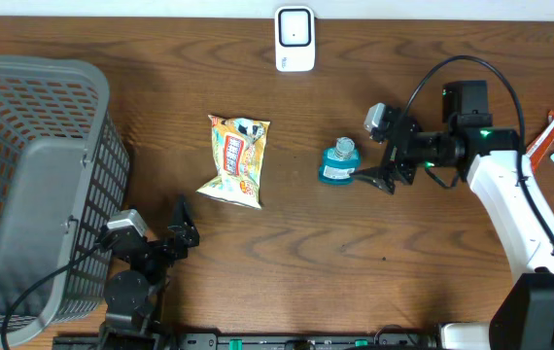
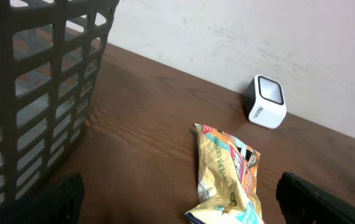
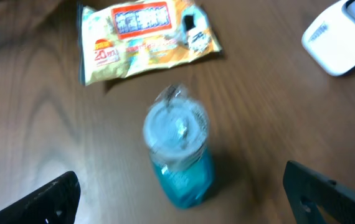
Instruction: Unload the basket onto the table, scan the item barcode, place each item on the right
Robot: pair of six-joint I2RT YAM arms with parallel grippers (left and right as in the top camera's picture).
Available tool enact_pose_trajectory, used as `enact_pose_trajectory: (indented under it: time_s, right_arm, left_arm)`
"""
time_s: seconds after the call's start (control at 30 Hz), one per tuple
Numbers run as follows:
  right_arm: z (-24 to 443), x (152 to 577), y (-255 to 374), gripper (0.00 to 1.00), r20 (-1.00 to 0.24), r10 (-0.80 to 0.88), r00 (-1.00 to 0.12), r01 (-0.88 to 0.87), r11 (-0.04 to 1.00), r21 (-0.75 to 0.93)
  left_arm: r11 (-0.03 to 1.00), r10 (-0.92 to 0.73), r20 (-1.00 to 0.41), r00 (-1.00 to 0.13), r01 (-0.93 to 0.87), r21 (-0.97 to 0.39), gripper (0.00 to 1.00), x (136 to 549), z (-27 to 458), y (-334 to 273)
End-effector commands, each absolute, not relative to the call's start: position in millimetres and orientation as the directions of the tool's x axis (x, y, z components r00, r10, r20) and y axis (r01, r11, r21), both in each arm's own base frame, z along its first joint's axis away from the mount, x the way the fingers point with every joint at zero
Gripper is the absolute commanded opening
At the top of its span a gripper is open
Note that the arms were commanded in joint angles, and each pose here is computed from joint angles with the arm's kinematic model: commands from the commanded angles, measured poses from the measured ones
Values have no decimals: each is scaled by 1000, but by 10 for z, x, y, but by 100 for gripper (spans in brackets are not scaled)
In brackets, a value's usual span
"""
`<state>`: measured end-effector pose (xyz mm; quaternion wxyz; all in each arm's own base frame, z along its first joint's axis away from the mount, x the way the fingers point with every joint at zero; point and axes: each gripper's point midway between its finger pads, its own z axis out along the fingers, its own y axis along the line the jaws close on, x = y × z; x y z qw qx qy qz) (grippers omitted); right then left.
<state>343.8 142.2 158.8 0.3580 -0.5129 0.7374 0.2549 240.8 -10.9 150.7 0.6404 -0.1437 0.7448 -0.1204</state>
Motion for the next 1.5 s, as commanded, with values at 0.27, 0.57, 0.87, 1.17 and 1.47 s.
enact_pose_trajectory:
  time_s: [0.27,0.57,0.87,1.17,1.47]
  right_arm:
    - [1355,3614,1783,99,-812,-511,-281,-924,372,85]
    - [1097,3746,1851,99,-793,-507,-338,-905,406,127]
    - [975,3761,1990,95,-766,-538,-352,-899,423,116]
    - [739,3781,1942,81,-691,-596,-409,-869,485,96]
    - [601,3753,1925,24,-663,-594,-456,-853,503,136]
  left_arm:
    - [936,-352,-920,-170,-88,-341,98,2405,1353,-76]
    - [936,-352,-921,-170,-88,-342,98,2404,1354,-76]
    - [936,-352,-921,-170,-88,-341,98,2404,1354,-76]
    - [936,-352,-921,-170,-88,-341,98,2404,1354,-76]
    - [936,-352,-921,-170,-88,-341,98,2404,1354,-76]
